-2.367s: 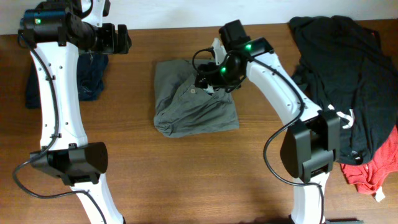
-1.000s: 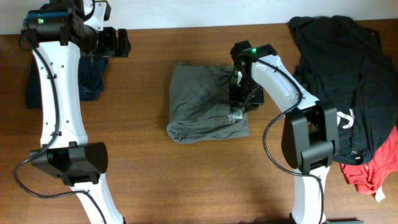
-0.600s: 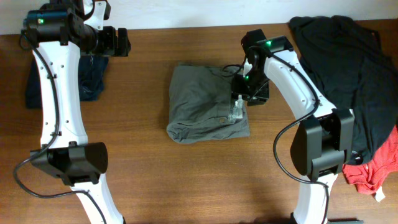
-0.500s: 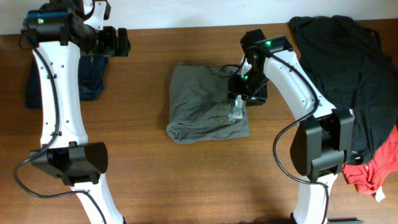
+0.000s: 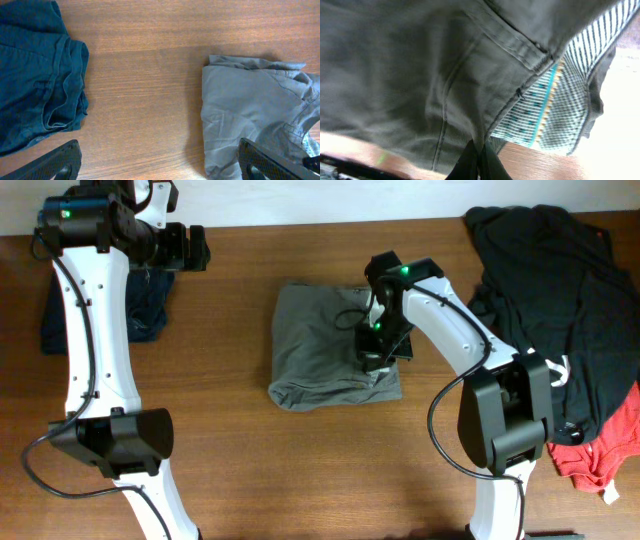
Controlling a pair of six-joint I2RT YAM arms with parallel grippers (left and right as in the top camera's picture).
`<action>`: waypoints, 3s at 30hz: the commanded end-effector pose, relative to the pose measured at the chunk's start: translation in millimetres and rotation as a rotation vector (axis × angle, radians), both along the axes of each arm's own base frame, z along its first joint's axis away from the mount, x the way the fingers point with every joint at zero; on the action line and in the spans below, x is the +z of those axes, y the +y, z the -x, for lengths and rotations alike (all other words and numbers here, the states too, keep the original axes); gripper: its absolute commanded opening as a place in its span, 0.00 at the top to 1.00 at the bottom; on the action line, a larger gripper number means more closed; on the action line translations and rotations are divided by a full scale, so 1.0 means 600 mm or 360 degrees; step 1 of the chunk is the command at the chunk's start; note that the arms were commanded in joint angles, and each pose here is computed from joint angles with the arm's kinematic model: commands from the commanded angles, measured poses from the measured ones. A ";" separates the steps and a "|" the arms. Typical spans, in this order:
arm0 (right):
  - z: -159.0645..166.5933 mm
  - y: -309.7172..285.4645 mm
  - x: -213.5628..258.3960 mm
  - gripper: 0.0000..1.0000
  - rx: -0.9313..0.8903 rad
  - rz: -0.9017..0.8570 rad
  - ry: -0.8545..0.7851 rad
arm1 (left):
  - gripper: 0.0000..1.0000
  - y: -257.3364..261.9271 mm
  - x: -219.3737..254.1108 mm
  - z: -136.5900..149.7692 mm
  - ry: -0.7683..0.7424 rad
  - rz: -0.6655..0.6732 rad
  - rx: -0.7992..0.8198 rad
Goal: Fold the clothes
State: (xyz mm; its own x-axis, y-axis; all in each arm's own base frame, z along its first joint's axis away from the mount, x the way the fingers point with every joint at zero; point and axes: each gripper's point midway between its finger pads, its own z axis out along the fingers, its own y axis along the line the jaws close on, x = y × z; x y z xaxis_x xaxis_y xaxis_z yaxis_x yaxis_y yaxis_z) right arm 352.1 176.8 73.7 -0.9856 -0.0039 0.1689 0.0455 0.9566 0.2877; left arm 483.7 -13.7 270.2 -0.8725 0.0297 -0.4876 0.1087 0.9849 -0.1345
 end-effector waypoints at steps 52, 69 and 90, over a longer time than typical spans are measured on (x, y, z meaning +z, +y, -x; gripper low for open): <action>-0.144 -0.224 0.141 0.54 -0.0301 0.0068 -0.0510 | 0.73 -0.358 -0.276 0.127 0.0518 0.0330 -0.0783; -0.140 -0.225 0.140 0.55 -0.0296 0.0071 -0.0492 | 0.81 -0.296 -0.445 0.080 0.0638 0.0055 -0.0624; -0.138 -0.230 0.139 0.54 -0.0297 0.0099 -0.0489 | 0.89 0.039 -0.445 -0.027 0.0495 -0.0239 -0.0056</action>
State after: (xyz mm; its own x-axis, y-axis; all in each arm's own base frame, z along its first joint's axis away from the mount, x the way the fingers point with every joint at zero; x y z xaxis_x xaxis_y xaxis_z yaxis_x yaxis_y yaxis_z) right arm 431.5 41.2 143.6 -0.9769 0.1890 -0.0998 0.1582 0.9535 0.2565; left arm 493.7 5.5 3.3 -0.9792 0.0838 -0.1848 0.0908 0.9954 -0.0295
